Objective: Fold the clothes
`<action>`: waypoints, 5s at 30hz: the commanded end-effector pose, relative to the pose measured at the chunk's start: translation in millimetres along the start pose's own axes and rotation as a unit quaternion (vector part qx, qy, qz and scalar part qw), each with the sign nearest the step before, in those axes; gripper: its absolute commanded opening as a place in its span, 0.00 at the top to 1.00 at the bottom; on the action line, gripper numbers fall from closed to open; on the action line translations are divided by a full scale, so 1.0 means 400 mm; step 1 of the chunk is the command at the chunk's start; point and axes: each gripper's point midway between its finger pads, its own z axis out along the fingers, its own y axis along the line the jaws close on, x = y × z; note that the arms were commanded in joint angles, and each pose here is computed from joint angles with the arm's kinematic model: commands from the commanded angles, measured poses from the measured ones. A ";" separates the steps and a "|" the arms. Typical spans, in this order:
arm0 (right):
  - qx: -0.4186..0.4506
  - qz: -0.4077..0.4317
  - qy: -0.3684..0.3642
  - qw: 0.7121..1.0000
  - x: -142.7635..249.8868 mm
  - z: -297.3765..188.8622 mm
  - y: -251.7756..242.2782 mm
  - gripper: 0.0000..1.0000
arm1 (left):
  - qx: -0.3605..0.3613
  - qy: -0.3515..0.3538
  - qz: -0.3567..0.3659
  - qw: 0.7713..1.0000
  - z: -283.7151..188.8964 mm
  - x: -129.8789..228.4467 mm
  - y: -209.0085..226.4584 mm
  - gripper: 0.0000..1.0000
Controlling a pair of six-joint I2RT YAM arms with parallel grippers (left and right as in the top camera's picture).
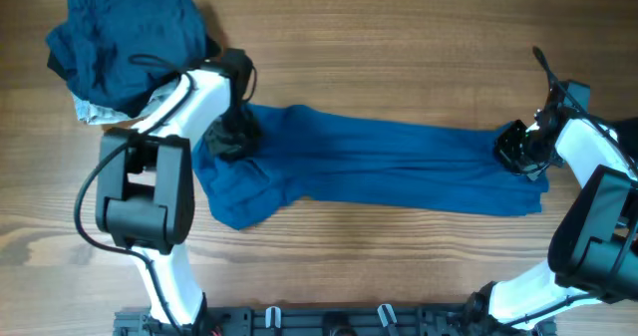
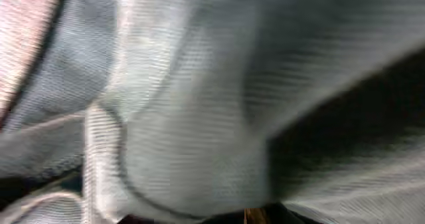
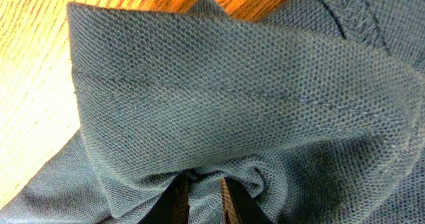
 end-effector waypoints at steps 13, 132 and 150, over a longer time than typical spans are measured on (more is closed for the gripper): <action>0.038 -0.002 -0.010 0.999 -0.019 0.007 -0.043 0.82 | -0.053 -0.060 -0.017 0.997 -0.047 -0.103 0.111 0.73; 0.071 0.127 -0.008 0.989 -0.025 -0.278 -0.188 0.00 | 0.252 -0.221 0.048 0.941 -0.403 -0.024 -0.137 0.00; -0.056 0.002 -0.114 0.992 -0.138 -0.171 -0.197 0.00 | 0.239 -0.202 0.047 0.948 -0.385 -0.005 -0.124 0.00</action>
